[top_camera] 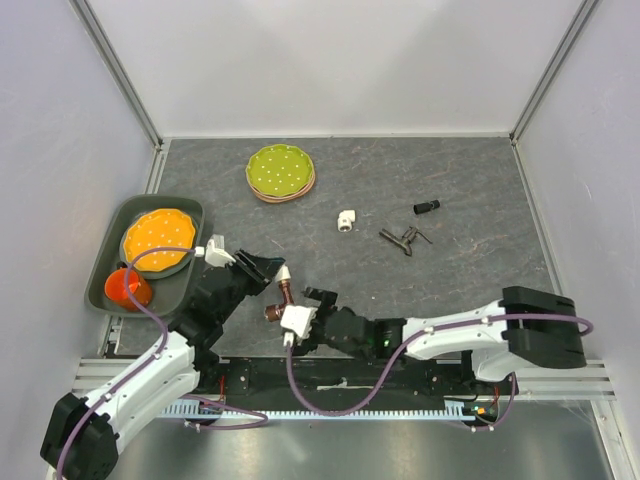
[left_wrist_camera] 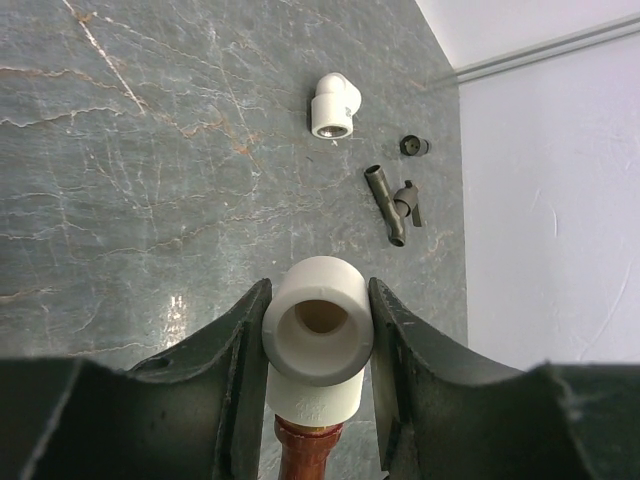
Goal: Install the water faucets
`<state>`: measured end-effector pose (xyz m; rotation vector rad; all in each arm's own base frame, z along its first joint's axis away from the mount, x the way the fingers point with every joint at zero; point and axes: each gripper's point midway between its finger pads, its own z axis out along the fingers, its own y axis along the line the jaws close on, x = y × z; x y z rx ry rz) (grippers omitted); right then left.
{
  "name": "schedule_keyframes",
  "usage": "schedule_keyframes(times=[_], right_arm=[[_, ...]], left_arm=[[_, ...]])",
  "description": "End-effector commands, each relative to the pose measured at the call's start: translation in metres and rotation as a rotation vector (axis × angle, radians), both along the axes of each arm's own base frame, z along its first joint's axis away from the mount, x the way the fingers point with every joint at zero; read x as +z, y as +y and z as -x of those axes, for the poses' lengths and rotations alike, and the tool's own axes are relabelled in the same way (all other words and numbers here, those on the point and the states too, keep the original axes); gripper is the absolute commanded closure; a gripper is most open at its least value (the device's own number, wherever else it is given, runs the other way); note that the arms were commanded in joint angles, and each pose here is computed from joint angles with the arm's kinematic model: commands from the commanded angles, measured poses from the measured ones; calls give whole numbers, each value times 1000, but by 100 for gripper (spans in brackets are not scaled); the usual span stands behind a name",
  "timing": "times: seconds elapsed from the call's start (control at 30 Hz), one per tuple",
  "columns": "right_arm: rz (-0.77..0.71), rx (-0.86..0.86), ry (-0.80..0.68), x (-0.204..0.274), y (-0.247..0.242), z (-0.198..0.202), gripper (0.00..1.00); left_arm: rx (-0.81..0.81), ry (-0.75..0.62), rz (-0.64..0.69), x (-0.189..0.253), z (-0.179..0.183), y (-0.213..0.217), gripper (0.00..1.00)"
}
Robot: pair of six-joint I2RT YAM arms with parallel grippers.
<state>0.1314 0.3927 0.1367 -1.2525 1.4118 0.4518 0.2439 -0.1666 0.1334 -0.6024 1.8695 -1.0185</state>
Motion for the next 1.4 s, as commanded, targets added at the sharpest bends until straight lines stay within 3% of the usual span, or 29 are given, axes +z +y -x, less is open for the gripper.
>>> schedule_keyframes(times=[0.0, 0.27, 0.47, 0.57, 0.6, 0.7, 0.8, 1.0, 1.17, 1.37], right_arm=[[126, -106, -200, 4, 5, -11, 2], [303, -282, -375, -21, 6, -21, 3], [351, -375, -458, -31, 8, -32, 13], [332, -407, -469, -30, 8, -35, 27], [306, -426, -465, -27, 8, -36, 39], [262, -454, -463, -22, 6, -37, 61], [205, -470, -438, -17, 4, -38, 71], [-47, -459, -217, 6, -7, -48, 88], [-299, -341, 28, 24, -12, -54, 99], [-587, -263, 293, 37, -32, -63, 100]], left_arm=[[40, -59, 58, 30, -9, 1, 98], [42, -66, 58, 32, -7, 3, 98], [41, -73, 65, 35, -6, 3, 98], [41, -77, 69, 36, -5, 4, 98], [41, -79, 70, 37, -5, 4, 98], [44, -79, 77, 37, -4, 5, 98], [44, -87, 89, 39, -3, 5, 98], [42, -110, 137, 41, 0, 5, 98], [47, -130, 221, 45, 4, 5, 98], [22, -206, 370, 58, 11, 3, 98]])
